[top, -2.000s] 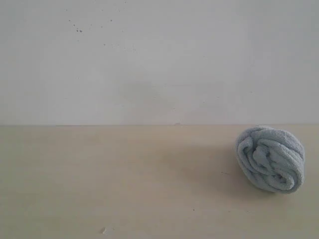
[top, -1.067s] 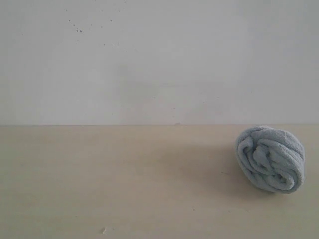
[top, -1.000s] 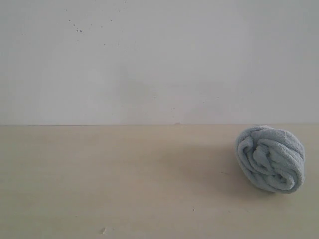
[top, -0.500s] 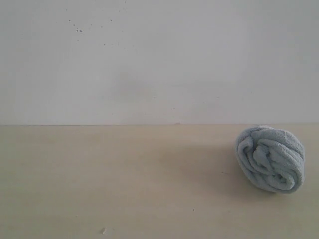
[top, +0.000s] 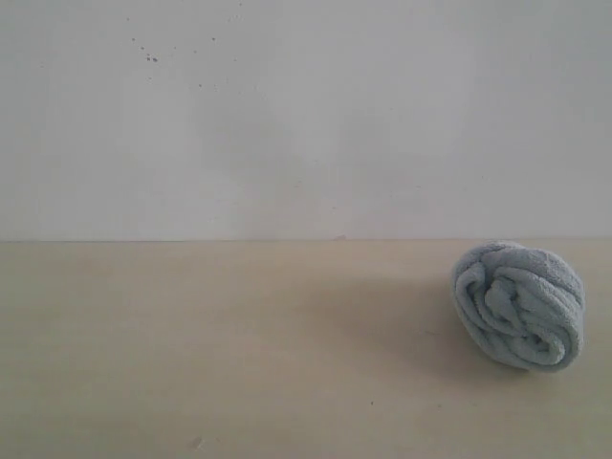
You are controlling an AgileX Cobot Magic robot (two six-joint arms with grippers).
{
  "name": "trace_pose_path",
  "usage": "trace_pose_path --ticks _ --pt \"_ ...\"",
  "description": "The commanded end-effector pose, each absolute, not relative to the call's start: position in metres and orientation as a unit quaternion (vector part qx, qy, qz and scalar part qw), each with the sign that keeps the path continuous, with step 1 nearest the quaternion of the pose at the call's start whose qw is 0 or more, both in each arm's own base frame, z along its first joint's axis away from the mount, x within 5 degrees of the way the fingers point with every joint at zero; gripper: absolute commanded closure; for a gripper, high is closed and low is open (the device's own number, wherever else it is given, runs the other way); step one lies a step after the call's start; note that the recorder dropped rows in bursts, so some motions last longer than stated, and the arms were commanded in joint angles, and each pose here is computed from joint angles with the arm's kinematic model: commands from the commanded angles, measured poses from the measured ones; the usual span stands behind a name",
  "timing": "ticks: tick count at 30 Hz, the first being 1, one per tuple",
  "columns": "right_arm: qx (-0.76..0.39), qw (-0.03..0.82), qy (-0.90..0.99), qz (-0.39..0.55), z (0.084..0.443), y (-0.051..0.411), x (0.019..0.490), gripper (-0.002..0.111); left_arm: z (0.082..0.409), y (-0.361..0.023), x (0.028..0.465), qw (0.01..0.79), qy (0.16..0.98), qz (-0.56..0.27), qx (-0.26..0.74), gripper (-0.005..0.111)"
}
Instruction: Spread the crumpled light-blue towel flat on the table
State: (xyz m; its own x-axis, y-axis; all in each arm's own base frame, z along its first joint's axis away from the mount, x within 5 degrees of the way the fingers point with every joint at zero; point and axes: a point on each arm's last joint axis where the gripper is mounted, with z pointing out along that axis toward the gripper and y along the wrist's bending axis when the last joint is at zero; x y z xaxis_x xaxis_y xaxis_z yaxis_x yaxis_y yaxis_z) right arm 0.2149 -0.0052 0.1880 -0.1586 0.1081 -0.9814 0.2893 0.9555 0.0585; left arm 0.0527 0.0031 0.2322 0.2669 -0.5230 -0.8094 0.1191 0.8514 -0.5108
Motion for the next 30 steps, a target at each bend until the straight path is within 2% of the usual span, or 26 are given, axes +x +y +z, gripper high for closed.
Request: trace_pose_path --ticks 1,9,13,14,15,16,17,18,20,23,25,27,30 --pt "0.103 0.552 0.821 -0.107 0.147 -0.004 0.228 0.109 0.248 0.006 0.045 0.817 0.475 -0.262 -0.194 0.103" --pt "0.114 0.578 0.802 -0.099 0.162 -0.002 0.244 0.109 0.250 0.006 0.044 0.840 0.476 -0.205 -0.161 0.103" --pt "0.013 0.513 0.858 -0.012 0.181 0.027 0.279 0.109 0.268 0.004 0.045 0.843 0.500 -0.155 -0.125 0.103" --pt "-0.070 0.462 0.884 0.014 0.203 0.042 0.301 0.109 0.279 0.002 0.057 0.818 0.550 -0.131 -0.107 0.103" --pt "-0.088 0.453 0.887 0.020 0.219 0.047 0.313 0.109 0.287 0.001 0.065 0.801 0.582 -0.109 -0.090 0.103" --pt "-0.101 0.437 0.893 0.038 0.250 0.053 0.329 0.109 0.301 0.001 0.085 0.761 0.641 -0.073 -0.066 0.103" --pt "-0.100 0.430 0.896 0.046 0.261 0.055 0.332 0.109 0.309 0.001 0.098 0.736 0.671 -0.058 -0.060 0.103" --pt "-0.106 0.426 0.896 0.057 0.285 0.058 0.340 0.109 0.320 0.003 0.122 0.685 0.726 -0.030 -0.053 0.103" --pt "-0.130 0.409 0.902 0.048 0.300 0.059 0.342 0.109 0.332 0.007 0.164 0.606 0.795 0.015 -0.034 0.103" --pt "-0.125 0.354 0.927 0.021 0.293 0.053 0.336 0.109 0.318 0.006 0.206 0.471 0.881 0.035 -0.021 0.103" --pt "-0.135 0.264 0.955 0.006 0.276 0.050 0.328 0.109 0.295 -0.001 0.224 0.391 0.920 0.029 -0.002 0.103" --pt "-0.146 0.188 0.971 -0.002 0.261 0.048 0.323 0.109 0.275 -0.012 0.236 0.347 0.938 -0.004 0.013 0.103" --pt "-0.149 0.177 0.973 -0.012 0.250 0.047 0.329 0.107 0.253 -0.047 0.246 0.307 0.938 -0.074 0.145 0.103"
